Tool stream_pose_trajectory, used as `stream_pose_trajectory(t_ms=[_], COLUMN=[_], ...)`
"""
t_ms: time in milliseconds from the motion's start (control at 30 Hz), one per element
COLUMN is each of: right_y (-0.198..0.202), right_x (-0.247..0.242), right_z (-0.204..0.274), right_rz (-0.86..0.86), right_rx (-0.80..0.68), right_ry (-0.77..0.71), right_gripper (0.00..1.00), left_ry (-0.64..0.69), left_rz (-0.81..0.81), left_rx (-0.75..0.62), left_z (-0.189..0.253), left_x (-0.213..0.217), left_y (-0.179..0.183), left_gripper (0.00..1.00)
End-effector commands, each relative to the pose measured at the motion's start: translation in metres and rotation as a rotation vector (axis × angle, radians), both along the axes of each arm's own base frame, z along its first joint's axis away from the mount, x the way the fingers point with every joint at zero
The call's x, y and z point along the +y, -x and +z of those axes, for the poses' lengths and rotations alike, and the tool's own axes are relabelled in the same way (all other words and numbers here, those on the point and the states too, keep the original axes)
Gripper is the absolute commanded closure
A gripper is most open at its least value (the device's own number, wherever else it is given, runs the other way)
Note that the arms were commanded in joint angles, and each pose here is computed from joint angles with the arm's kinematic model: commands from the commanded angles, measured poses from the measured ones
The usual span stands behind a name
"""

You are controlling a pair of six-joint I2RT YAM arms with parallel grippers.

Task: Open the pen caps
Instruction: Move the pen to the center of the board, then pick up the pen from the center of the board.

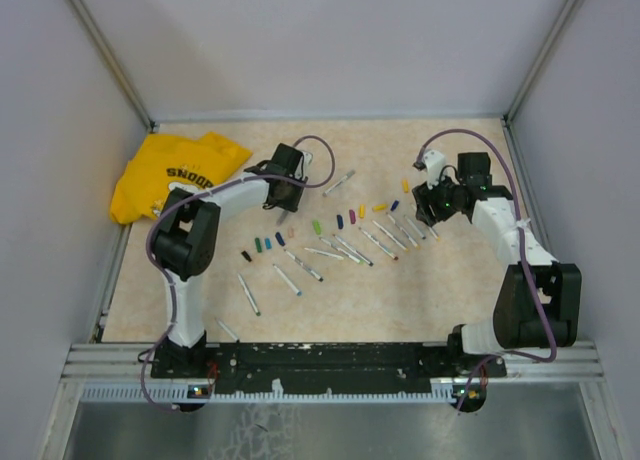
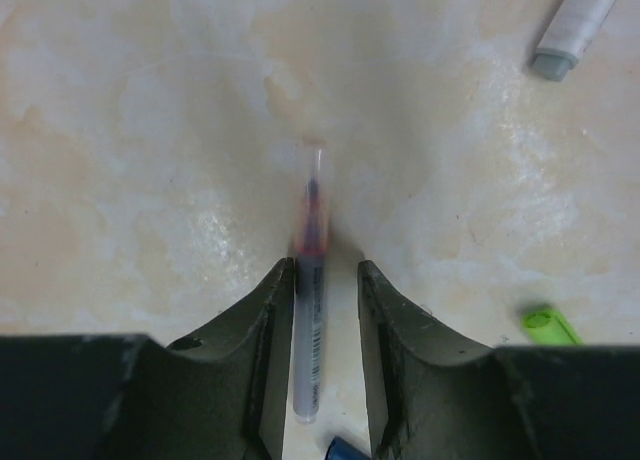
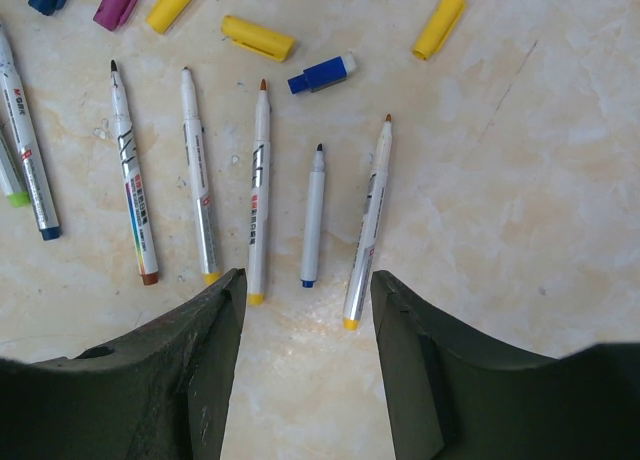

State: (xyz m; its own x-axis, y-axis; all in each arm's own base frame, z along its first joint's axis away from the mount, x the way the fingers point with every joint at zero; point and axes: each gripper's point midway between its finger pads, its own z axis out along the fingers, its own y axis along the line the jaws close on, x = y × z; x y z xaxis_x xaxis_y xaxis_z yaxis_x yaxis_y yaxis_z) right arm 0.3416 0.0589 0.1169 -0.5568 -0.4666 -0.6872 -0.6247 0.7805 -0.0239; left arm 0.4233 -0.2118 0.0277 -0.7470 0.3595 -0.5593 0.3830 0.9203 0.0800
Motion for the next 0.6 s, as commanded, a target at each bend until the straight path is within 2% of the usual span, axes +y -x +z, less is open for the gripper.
stream_pose_trajectory(t_ms=[0,100,367,567], right_y=[-0.006,-0.006,-0.006,-0.005], right_x=[0.007,0.008,0.009,0.01], right_z=[0.02,0.021,0.022,0.022], right_rz=[0.031,0.033,0.037,0.039], right_rx=[-0.07,-0.071,-0.073,-0.073], right_ry=[-0.009,-0.011,-0.016,-0.018], right_gripper=[0.47,0.47,0.47,0.47], left_ry=[-0.001,-0.012,-0.054,-0.038], left_rz=[-0.04,-0.031,0.021,0.009], left_rx=[0.044,0.068,0.06,0.077], left_z=[-0.007,-0.014,-0.006,-0.004], left_x=[-0.003,0.001,0.019,0.021], left_y=[-0.001,0.004,0.009,0.021], left_gripper=[0.66,0.69,0.67,0.77])
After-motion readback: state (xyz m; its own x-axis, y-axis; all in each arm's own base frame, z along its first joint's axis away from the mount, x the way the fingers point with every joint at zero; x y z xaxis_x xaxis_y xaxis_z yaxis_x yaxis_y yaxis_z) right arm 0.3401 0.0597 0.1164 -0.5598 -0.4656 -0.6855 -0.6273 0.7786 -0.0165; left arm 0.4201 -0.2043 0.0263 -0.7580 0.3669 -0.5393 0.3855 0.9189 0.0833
